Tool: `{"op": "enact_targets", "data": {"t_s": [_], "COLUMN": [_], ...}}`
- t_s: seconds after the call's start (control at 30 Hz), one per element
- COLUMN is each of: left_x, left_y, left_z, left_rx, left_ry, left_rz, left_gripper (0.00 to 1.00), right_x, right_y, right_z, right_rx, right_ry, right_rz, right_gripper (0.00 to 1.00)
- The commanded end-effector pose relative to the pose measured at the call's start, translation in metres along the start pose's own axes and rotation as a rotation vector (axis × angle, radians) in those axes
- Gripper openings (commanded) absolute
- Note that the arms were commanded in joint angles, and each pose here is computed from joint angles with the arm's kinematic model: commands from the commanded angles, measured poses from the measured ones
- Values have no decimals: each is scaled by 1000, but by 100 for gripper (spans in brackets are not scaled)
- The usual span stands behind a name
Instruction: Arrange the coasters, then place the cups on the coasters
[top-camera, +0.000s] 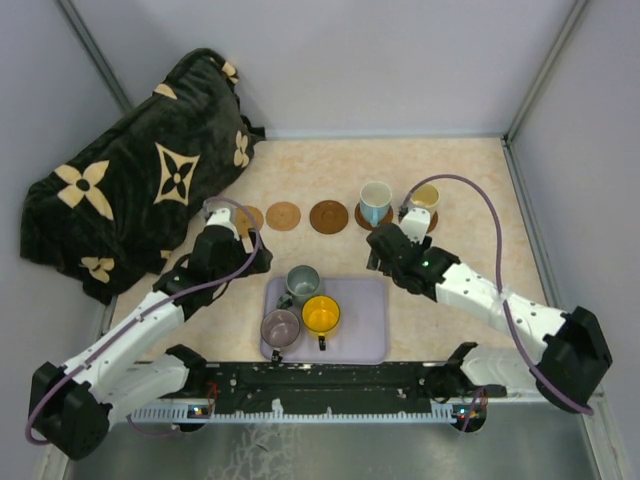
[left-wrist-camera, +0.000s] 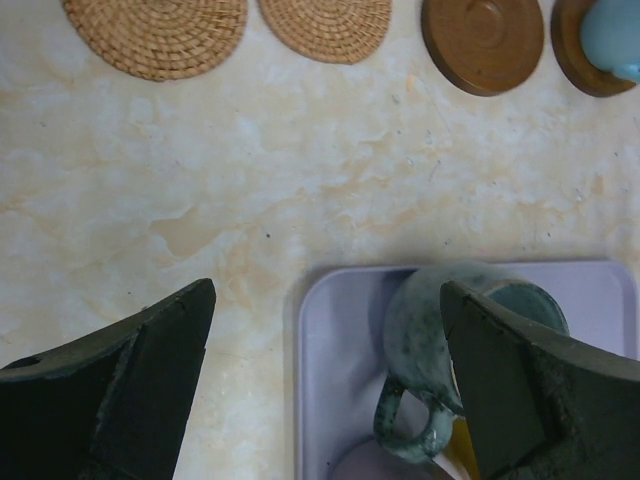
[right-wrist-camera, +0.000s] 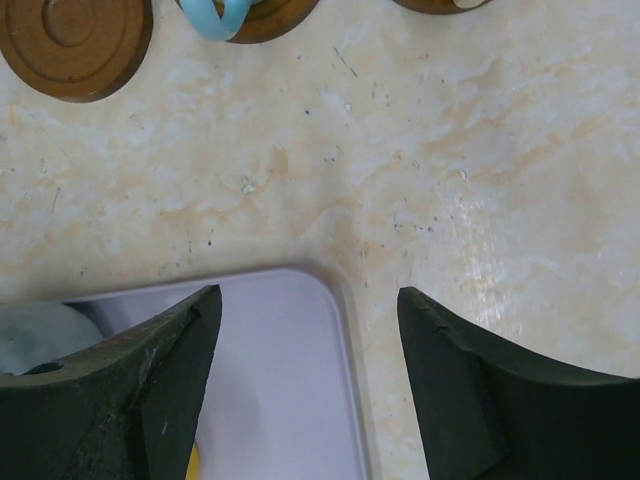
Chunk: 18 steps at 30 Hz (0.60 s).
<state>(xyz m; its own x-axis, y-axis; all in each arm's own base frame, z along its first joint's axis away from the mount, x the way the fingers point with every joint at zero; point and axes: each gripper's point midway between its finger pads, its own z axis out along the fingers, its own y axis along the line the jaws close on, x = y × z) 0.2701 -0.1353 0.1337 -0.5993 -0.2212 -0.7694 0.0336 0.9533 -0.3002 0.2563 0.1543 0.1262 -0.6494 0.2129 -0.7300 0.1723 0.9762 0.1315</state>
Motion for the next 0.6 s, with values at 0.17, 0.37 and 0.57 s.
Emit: {"op": "enact_targets", "data": {"t_s": [0.17, 0.37, 0.57], "left_x": [9, 30, 45], "left_y": [-36, -42, -37], "left_z": [-36, -52, -56], "left_rx": [170, 228, 237], "left_ry": [19, 95, 158], "left_rz": [35, 93, 159], "left_gripper": [100, 100, 100], "right_x": [2, 20, 19], "right_y": [13, 17, 22], "right_z": [-48, -48, -49], "right_rx": [-107, -114, -131], "right_ry": [-85, -52, -60], "right_rz": [57, 45, 49], "right_gripper": [68, 68, 68]}}
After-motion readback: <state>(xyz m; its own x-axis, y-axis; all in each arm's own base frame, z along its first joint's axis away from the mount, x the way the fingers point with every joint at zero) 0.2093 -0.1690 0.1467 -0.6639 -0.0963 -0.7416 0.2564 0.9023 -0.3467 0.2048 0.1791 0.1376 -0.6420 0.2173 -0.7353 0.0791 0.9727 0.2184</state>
